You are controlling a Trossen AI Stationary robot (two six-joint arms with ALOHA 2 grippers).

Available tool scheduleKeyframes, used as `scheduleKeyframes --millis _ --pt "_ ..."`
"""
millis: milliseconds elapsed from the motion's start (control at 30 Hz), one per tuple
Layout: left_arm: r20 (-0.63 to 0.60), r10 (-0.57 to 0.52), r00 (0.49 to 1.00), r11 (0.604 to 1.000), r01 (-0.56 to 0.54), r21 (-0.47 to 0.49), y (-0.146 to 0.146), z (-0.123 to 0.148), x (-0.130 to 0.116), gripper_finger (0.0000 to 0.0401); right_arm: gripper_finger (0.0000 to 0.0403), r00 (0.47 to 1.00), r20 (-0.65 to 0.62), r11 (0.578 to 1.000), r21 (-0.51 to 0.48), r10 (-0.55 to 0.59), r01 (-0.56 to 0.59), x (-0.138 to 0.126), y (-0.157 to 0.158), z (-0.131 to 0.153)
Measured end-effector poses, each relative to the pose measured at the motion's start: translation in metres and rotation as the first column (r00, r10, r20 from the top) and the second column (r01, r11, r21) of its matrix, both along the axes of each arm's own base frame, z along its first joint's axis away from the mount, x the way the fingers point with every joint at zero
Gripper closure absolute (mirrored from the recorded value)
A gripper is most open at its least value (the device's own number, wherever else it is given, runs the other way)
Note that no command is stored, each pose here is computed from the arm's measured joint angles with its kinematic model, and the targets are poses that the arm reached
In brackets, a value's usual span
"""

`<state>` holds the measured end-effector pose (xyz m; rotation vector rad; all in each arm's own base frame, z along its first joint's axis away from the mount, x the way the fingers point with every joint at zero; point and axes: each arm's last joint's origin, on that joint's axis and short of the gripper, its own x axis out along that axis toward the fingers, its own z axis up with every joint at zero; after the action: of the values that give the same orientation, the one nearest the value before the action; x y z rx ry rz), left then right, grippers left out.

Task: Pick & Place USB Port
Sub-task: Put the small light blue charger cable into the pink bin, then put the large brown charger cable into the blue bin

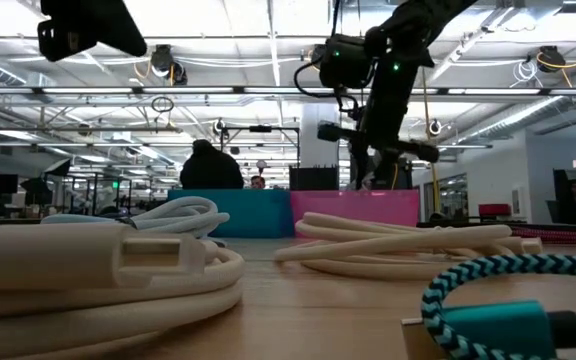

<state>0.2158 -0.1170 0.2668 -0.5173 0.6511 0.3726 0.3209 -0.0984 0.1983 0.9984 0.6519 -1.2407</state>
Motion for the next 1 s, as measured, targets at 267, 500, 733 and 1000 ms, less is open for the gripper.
scheduleKeyframes --millis 267,500,733,1000 --pt "-0.016 -0.007 1.0 0.999 0.008 0.033 0.001 0.0 -0.003 0.0395 0.0337 1.0 -0.007 0.999 -0.033 -0.005 0.005 0.0 -0.006 0.002" --pt "-0.04 -0.002 0.999 0.999 0.004 0.049 0.002 -0.002 -0.005 0.0398 0.0317 1.0 0.025 0.998 -0.053 0.019 -0.018 0.003 -0.008 0.004" --pt "-0.049 -0.001 0.999 0.998 0.003 0.055 0.003 -0.002 -0.006 0.0394 0.0315 0.954 0.268 0.978 -0.192 0.132 -0.082 0.026 -0.014 0.023" --pt "-0.033 -0.003 0.999 0.998 0.005 0.058 0.004 0.001 -0.007 0.039 0.0315 0.369 0.701 0.758 -0.652 0.61 -0.014 0.05 -0.01 0.12"
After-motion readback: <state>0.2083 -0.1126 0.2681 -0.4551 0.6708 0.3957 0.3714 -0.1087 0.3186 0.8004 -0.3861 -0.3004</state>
